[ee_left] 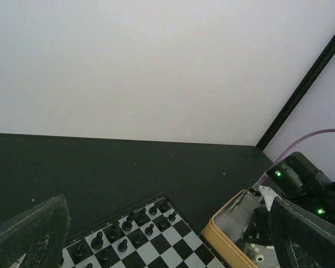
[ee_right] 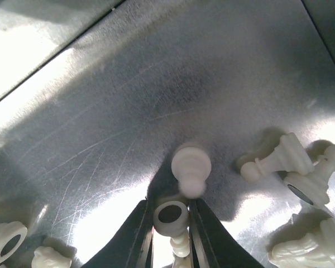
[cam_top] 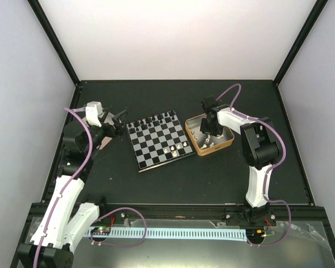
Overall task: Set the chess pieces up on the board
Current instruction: Pick up the chess piece from the storage box.
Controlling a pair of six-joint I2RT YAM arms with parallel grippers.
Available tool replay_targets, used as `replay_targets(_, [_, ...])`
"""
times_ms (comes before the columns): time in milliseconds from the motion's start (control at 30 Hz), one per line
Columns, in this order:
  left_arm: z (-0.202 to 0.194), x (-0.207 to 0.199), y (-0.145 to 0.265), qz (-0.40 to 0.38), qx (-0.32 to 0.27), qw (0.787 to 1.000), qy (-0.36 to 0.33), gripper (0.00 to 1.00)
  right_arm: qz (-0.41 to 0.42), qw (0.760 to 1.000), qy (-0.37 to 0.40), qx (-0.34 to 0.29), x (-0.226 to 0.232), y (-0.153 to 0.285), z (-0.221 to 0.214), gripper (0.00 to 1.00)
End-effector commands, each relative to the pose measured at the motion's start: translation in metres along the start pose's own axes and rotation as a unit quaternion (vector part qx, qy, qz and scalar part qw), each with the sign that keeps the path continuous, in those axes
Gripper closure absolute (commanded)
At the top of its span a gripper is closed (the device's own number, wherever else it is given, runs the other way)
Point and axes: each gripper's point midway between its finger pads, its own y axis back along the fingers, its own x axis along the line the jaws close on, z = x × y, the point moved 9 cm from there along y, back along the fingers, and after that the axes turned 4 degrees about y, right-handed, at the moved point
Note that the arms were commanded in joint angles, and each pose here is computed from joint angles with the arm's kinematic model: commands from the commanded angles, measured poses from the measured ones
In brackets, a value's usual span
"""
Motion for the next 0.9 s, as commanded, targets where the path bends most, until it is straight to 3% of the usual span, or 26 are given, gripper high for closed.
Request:
replay_targets(0, [0.006,-0.002,0.000,-0.009,-0.014,1.000,-0.001,0.01,-0.006,1.000,0.005,0.003,-0.002,-0.006,0.001,0.83])
replay_targets(267, [0.005,-0.002,-0.001,-0.010,-0.013,1.000,-0.002,0.01,-0.034,0.999,0.022,0.007,-0.003,-0.014,0.006,0.81])
replay_targets(500, [0.015,-0.005,0.004,0.001,-0.015,0.999,-0.041,0.01,-0.051,0.998,0.022,0.015,-0.006,-0.014,0.004,0.89])
replay_targets(733, [0.010,-0.008,-0.004,-0.040,0.004,0.999,-0.032,0.01,0.040,0.999,0.010,-0.025,0.009,0.021,0.016,0.91])
replay_targets(867, [0.005,-0.007,-0.013,-0.063,0.021,0.998,0.010,0.01,0.103,0.993,0.009,-0.053,0.015,0.057,0.017,0.91])
